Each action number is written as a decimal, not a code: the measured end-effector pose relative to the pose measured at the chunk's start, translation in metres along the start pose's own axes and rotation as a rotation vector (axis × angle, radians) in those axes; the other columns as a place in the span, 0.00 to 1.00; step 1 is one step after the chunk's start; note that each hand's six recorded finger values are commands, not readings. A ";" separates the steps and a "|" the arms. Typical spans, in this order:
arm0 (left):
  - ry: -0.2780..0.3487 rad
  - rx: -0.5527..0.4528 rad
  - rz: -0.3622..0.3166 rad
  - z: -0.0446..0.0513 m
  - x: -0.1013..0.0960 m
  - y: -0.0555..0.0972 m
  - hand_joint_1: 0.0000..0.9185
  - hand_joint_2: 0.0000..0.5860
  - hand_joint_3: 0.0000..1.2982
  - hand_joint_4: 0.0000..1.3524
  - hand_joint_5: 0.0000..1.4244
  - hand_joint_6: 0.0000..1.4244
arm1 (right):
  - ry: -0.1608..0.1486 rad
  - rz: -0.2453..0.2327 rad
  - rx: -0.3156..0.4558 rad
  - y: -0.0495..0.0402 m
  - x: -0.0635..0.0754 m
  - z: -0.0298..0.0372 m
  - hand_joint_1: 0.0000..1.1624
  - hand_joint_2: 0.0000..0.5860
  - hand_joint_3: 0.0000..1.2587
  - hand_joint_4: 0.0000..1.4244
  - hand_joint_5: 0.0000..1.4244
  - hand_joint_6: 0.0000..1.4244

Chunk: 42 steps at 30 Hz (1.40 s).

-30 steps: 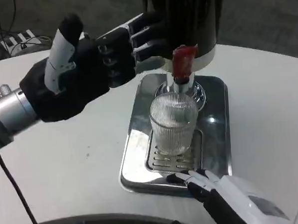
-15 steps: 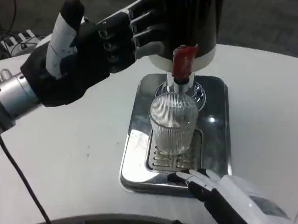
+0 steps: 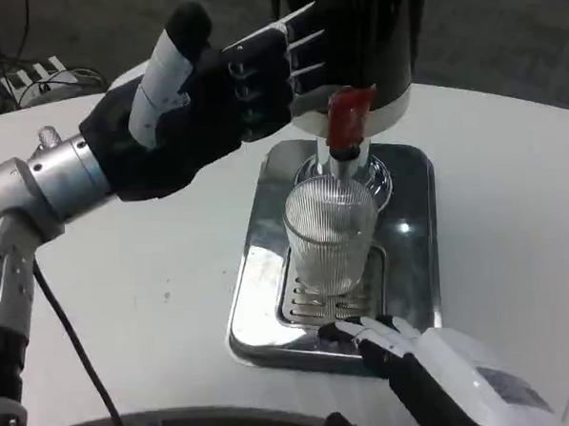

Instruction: Grasp the cup under the faucet to collect the drink, then remove the cup.

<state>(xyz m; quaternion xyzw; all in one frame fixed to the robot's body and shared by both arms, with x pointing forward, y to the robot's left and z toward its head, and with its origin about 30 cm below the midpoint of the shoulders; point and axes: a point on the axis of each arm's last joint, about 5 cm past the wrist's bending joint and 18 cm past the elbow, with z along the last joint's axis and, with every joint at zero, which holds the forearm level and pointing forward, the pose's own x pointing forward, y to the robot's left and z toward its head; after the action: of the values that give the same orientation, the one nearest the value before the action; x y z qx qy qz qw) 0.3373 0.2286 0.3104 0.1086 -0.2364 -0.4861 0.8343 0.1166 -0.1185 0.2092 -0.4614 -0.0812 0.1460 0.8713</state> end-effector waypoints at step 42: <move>0.067 0.113 -0.122 -0.0069 0.034 -0.008 0.00 0.03 0.00 0.00 0.05 0.03 | -0.002 0.002 0.011 0.0002 0.001 -0.0005 0.61 0.85 0.13 0.05 0.00 0.00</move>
<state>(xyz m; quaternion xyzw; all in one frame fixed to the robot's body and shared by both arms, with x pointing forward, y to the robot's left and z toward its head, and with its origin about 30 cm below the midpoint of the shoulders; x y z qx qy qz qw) 0.3484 0.1950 0.3108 0.1860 -0.2282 -0.5182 0.8030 0.1178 -0.1184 0.2088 -0.4564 -0.0806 0.1479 0.8737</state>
